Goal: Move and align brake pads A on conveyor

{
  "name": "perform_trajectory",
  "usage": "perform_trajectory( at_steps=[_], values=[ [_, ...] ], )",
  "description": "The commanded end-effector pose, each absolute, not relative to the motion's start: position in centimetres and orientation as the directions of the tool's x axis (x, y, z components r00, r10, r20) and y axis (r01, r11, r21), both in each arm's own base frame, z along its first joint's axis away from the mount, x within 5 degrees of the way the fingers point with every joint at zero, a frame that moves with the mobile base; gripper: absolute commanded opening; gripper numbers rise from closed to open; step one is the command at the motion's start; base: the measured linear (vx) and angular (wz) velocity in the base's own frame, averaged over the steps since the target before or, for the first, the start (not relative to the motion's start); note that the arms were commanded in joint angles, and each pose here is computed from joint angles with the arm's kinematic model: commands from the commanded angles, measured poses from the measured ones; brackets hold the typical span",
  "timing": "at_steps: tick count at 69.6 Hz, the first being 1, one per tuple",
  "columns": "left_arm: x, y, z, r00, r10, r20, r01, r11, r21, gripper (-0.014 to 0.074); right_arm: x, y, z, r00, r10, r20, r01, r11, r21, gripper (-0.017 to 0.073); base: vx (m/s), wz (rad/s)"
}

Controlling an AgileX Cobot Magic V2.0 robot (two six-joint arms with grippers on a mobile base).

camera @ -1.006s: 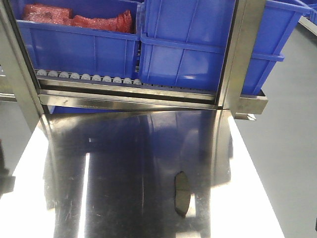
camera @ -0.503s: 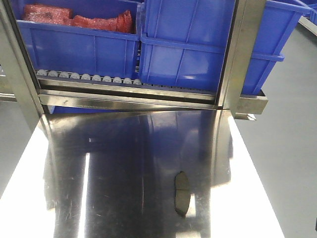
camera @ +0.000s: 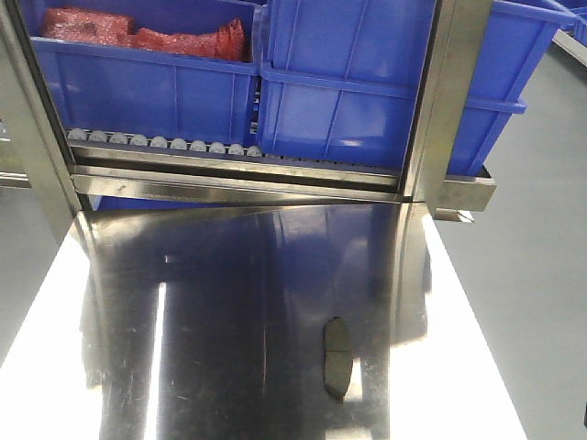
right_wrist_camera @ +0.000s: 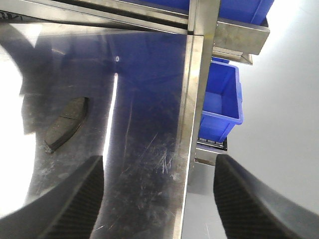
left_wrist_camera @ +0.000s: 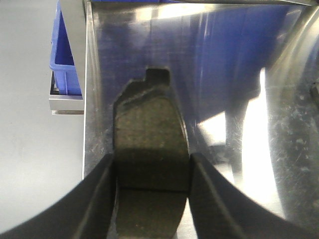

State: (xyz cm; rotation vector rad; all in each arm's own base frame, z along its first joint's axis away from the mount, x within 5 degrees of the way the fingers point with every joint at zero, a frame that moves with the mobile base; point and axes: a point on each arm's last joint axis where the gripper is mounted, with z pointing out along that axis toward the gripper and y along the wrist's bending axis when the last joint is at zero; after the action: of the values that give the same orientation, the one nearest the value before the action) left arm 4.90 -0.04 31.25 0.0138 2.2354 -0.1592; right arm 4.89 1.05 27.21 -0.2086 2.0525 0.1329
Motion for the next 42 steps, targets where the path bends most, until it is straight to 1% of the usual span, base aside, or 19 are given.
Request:
perform_trajectory(
  at_steps=[1, 42],
  values=[
    [5.36, -0.21, 32.55, -0.546, -0.045, -0.836, 0.094, 0.989, -0.114, -0.0006, 5.19, 1.06, 28.58, -0.386, -0.078, -0.919, -0.199, 0.980, 0.000, 0.0449, 0.00, 0.00],
    [5.24, -0.12, 32.35, -0.567, -0.042, -0.823, 0.084, 0.991, -0.109, -0.0006, 5.19, 1.06, 28.58, -0.386, -0.078, -0.919, -0.199, 0.980, 0.000, 0.0449, 0.00, 0.00]
  ],
)
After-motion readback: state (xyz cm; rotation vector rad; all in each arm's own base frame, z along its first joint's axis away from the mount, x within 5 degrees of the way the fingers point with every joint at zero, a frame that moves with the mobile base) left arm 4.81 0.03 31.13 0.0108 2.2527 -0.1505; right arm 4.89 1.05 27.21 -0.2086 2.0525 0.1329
